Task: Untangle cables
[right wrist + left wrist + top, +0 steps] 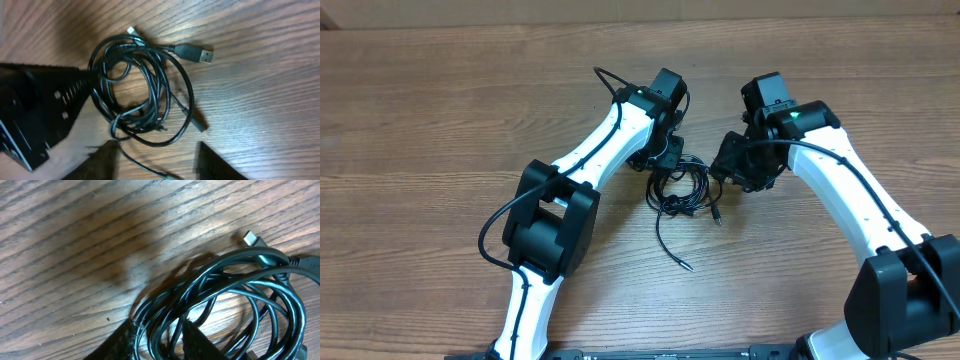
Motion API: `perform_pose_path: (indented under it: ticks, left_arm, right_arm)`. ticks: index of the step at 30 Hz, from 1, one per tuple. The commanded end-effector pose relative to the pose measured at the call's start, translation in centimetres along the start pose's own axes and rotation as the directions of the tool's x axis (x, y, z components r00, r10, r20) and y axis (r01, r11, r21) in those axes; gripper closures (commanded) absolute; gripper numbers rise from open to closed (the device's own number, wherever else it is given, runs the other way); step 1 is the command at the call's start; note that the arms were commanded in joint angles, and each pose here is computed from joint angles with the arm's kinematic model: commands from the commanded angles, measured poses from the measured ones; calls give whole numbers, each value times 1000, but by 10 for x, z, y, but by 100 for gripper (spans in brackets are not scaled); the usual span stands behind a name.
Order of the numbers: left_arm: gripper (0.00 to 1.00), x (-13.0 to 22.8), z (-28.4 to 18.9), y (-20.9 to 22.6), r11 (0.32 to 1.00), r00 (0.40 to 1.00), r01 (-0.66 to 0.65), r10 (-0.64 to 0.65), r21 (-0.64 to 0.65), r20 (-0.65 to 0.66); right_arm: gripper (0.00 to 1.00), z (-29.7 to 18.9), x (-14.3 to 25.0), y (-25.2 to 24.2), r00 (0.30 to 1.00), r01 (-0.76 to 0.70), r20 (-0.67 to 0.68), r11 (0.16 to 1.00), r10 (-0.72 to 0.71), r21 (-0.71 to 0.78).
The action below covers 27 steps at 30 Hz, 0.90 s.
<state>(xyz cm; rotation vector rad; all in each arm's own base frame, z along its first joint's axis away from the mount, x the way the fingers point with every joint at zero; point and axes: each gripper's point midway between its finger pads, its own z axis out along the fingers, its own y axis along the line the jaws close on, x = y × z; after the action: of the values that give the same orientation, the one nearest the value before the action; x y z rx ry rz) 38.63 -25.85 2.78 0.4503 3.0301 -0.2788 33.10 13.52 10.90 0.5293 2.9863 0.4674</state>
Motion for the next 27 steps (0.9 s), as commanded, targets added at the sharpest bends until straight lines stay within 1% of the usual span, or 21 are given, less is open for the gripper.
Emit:
perform_pose_path:
  ticks: [1,2,3,4,6,8,9,11,19,20,23,27]
  left_arm:
    - [65,4,6,-4,1000,999,-26,26,7,-21]
    - [65,5,6,-4,1000,999,-25,25,7,-22]
    - [66,5,6,-4,1000,999,-25,25,7,-23]
    - [65,6,6,-3,1000,999,-24,24,7,-26]
    - [65,7,6,-3,1000,999,-24,24,5,-33]
    - [65,7,6,-3,1000,999,-23,23,5,-32]
    - [65,7,6,-3,1000,999,-23,23,5,-32]
    - [61,7,6,-3,1000,999,-23,23,5,-32]
    - [59,6,6,-1,1000,999,-22,22,-2,-30]
    - [60,6,6,-1,1000,999,-22,22,-2,-29]
    - [70,7,6,-1,1000,999,-23,23,-2,-30]
    - [69,7,6,-2,1000,999,-22,22,-2,-33]
  right_arm:
    - [31,2,-4,-6,999,-27,25,999,26,34]
    - [30,2,-4,-6,999,-27,23,999,26,35]
    - [26,2,-4,-6,1000,-23,22,999,23,36]
    - [24,2,-4,-6,1000,-19,22,999,18,36]
    - [14,2,-4,-6,1000,-17,22,999,16,36]
    - [0,2,-4,-6,1000,-17,22,999,16,36]
    - [0,2,-4,-6,1000,-17,22,999,16,36]
    - [0,2,-4,-6,1000,-17,23,999,16,36]
    - [0,2,-4,-6,1000,-17,23,999,16,36]
    - [0,2,-4,-6,1000,-17,23,999,16,36]
    - [0,2,-4,-6,1000,-17,23,999,16,36]
    - [0,2,-4,-6,1000,-17,23,999,16,36]
